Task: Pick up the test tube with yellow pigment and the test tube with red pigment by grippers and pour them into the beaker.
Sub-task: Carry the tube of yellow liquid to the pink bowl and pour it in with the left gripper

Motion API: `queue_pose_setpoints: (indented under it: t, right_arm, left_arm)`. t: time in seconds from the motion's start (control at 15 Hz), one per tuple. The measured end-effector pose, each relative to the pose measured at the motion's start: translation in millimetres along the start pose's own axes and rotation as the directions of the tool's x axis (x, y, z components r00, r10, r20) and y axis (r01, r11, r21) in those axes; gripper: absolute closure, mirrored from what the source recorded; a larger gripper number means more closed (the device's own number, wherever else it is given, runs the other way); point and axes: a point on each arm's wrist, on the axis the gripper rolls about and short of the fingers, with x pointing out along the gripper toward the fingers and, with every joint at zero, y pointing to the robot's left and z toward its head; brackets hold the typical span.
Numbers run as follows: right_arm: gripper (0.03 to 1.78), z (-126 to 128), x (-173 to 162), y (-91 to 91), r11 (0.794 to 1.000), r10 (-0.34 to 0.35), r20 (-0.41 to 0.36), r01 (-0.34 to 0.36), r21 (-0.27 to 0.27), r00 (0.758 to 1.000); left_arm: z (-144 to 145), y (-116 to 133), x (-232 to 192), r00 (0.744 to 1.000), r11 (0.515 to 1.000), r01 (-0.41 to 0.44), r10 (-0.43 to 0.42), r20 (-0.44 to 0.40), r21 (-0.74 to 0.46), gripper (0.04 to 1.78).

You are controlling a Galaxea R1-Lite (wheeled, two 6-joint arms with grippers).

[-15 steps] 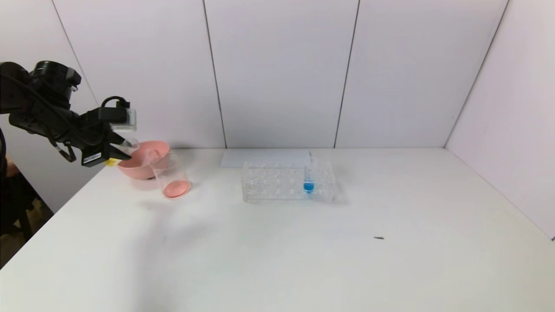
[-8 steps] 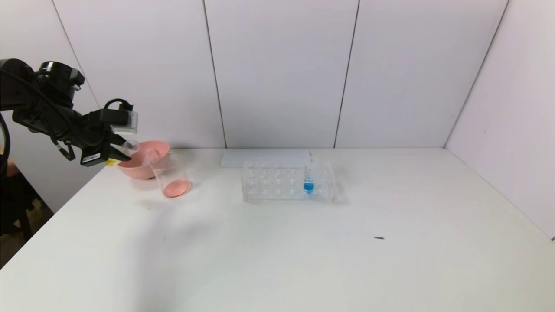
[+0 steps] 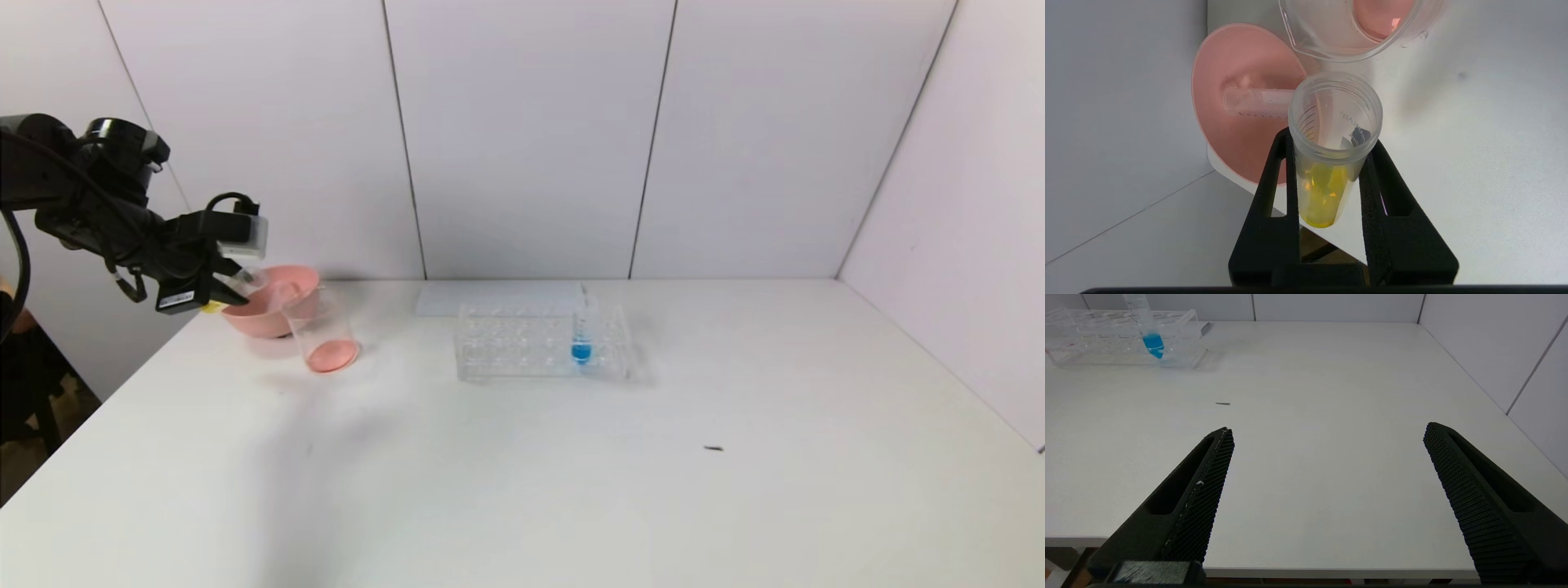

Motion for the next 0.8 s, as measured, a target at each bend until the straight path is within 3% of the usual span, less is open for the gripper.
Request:
queue_pose_setpoints:
  t: [0.4,0.8]
  right_arm:
    - [0.11,0,0,0.0,1.0,0.0,0.0,0.0,0.0,1.0]
    - [0.11,0,0,0.0,1.0,0.0,-0.001,0.0,-0.001,1.0]
  left_arm:
    - [4,0,4,0.997,0.999,0.005,-0.002,-0.073,0.044,1.38]
    - [11,0,5,0.997,0.998,0.006,-0.001,-0.082,0.062,1.38]
